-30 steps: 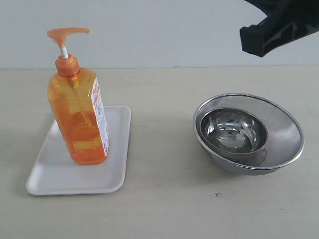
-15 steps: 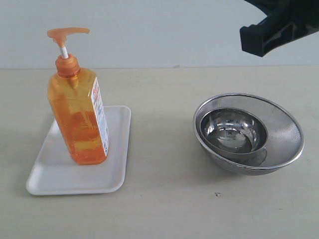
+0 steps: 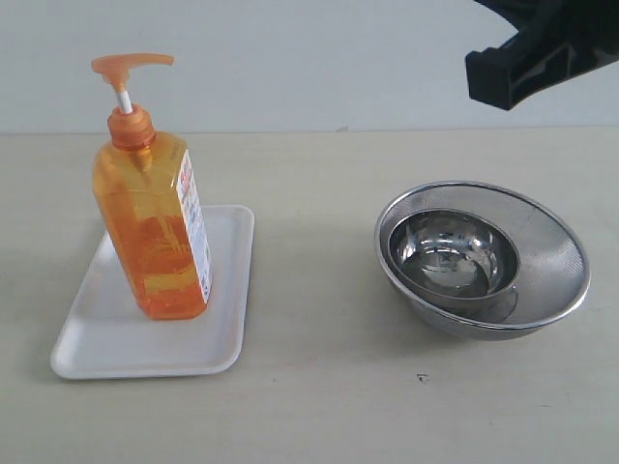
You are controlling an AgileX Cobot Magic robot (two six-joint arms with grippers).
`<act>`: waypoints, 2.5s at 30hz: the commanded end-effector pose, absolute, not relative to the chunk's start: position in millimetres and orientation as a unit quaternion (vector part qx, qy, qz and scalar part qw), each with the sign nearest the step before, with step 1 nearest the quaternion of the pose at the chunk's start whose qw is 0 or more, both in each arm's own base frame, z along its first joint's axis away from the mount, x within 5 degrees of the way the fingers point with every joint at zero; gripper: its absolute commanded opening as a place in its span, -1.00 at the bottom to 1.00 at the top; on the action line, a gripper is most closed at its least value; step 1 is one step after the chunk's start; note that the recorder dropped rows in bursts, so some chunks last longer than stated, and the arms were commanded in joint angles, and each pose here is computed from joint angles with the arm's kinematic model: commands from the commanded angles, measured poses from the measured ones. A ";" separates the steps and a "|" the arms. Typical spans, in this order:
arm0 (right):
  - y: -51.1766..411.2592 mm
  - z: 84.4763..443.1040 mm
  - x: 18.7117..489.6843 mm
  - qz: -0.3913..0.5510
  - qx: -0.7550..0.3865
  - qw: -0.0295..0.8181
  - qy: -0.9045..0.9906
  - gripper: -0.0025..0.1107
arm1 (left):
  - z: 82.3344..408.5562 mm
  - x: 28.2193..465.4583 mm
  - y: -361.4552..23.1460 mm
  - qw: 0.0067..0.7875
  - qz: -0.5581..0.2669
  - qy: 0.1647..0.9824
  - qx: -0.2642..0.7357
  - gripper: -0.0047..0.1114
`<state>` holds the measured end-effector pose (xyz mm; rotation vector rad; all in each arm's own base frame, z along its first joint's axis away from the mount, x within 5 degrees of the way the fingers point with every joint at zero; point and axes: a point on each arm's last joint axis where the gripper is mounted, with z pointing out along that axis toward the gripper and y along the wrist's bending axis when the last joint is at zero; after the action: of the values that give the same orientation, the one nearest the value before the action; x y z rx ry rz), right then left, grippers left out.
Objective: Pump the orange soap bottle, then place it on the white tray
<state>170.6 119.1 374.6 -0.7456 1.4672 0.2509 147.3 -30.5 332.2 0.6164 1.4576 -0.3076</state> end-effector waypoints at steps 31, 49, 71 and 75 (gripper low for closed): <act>118.3 372.8 169.7 0.113 -0.328 0.672 0.655 -0.96 | 352.4 67.7 -44.0 0.779 -0.055 0.572 0.249 -0.84; 115.0 373.5 172.1 0.100 -0.310 0.677 0.660 -0.96 | 349.4 53.5 -46.7 0.791 -0.078 0.564 0.222 -0.84; 115.0 373.5 172.1 0.100 -0.310 0.677 0.660 -0.96 | 348.9 59.4 -32.9 0.774 0.173 0.528 0.304 -0.84; 115.0 373.5 172.1 0.100 -0.310 0.677 0.660 -0.96 | 353.1 60.1 -25.1 0.788 0.179 0.534 0.250 -0.84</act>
<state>172.9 115.8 375.3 -0.7006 1.4796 0.2257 60.2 -31.4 350.3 0.6352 1.1479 0.3746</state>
